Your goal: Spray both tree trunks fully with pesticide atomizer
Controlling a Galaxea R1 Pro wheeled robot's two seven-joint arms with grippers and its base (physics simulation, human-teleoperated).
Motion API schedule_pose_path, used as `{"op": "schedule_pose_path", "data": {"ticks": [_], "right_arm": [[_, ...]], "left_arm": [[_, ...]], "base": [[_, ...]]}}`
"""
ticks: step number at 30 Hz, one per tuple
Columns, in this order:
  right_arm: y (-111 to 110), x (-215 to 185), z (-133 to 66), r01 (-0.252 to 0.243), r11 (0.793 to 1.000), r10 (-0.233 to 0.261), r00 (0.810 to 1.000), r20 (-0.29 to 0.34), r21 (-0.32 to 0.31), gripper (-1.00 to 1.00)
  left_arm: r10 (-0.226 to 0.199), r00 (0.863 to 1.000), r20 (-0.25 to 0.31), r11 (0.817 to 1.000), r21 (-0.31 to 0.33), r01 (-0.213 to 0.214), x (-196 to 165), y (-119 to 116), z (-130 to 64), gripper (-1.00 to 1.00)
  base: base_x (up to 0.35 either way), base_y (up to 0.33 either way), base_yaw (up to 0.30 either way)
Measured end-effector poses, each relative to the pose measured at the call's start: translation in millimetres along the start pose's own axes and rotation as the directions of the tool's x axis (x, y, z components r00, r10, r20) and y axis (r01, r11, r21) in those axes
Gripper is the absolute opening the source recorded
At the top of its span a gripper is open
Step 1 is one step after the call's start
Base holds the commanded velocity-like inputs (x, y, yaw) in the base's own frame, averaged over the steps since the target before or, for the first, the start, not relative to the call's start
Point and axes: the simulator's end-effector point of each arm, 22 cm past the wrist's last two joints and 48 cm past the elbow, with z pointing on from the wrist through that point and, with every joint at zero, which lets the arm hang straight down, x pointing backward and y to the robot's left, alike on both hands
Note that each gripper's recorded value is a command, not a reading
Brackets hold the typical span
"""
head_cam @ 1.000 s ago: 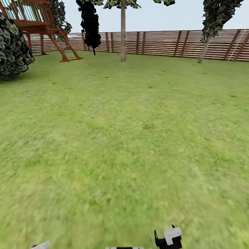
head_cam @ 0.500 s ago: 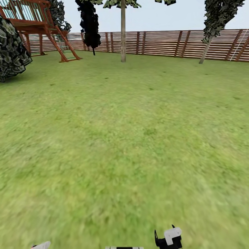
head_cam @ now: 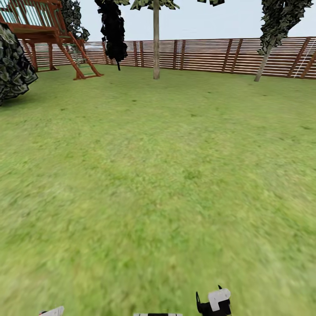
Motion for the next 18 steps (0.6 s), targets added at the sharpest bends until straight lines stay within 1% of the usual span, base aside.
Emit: {"op": "schedule_pose_path", "data": {"ticks": [18], "right_arm": [[0.0,0.0,0.0,0.0,1.0,0.0,1.0,0.0,0.0,1.0]], "left_arm": [[0.0,1.0,0.0,1.0,0.0,0.0,-0.1,0.1,0.0,-1.0]], "base": [[0.344,0.0,0.0]]}}
